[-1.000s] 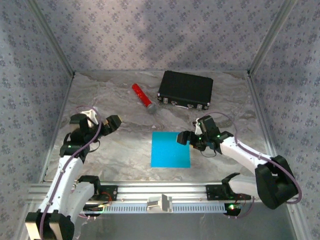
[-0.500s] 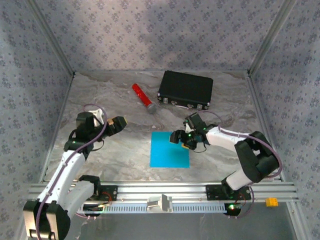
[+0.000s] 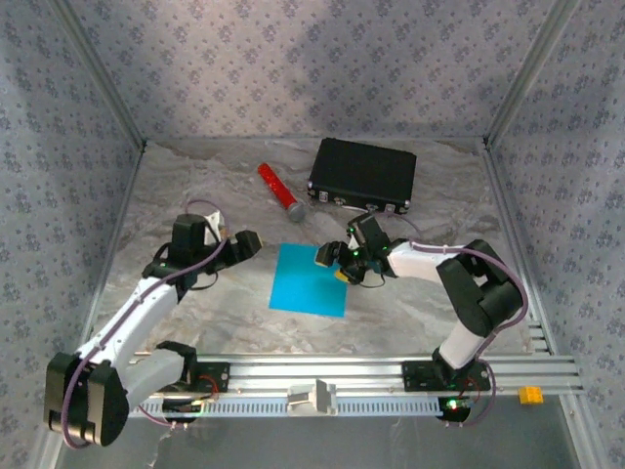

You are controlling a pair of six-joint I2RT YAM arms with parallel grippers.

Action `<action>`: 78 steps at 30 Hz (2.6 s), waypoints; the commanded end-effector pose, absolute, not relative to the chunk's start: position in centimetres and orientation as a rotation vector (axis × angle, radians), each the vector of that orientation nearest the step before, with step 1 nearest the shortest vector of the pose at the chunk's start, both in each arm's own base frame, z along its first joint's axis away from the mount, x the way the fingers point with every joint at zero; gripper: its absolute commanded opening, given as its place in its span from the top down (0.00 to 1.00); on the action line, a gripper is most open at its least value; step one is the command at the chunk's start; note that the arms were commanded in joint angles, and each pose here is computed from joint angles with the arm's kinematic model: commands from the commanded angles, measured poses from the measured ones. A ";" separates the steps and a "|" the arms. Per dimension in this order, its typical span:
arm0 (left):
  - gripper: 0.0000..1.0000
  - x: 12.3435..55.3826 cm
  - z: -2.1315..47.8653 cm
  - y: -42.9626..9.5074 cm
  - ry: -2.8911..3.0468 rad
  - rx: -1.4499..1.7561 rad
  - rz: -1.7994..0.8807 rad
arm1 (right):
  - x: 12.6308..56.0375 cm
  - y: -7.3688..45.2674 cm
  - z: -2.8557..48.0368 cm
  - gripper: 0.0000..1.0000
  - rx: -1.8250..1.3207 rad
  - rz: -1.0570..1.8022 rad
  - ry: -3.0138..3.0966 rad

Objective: Fold a paper plane with a square sheet of paper (pick it up from the middle)

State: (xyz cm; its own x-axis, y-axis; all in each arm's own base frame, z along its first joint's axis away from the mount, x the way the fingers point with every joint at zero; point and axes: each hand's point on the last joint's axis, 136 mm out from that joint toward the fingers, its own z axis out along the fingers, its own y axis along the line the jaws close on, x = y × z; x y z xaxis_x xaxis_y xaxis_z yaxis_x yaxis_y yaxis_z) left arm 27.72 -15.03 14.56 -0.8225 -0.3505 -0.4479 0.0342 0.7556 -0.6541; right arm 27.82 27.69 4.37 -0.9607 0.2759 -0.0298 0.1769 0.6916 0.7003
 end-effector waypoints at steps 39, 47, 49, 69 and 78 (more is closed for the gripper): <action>0.16 25.8 3.9 -29.3 3.026 0.304 -0.030 | 26.6 14.1 10.9 0.04 0.571 0.993 2.577; 0.14 25.8 3.5 -30.3 3.034 0.325 -0.102 | 26.2 14.1 10.6 0.02 0.573 1.011 2.574; 0.13 25.8 3.4 -30.5 3.037 0.321 -0.115 | 26.2 14.1 10.6 0.02 0.573 1.012 2.572; 0.09 24.1 -0.7 -29.0 3.118 0.290 0.016 | 25.7 13.8 9.1 0.01 0.616 0.981 2.609; 0.11 23.3 -2.3 -28.6 3.146 0.283 0.073 | 25.7 13.6 8.6 0.01 0.642 0.963 2.621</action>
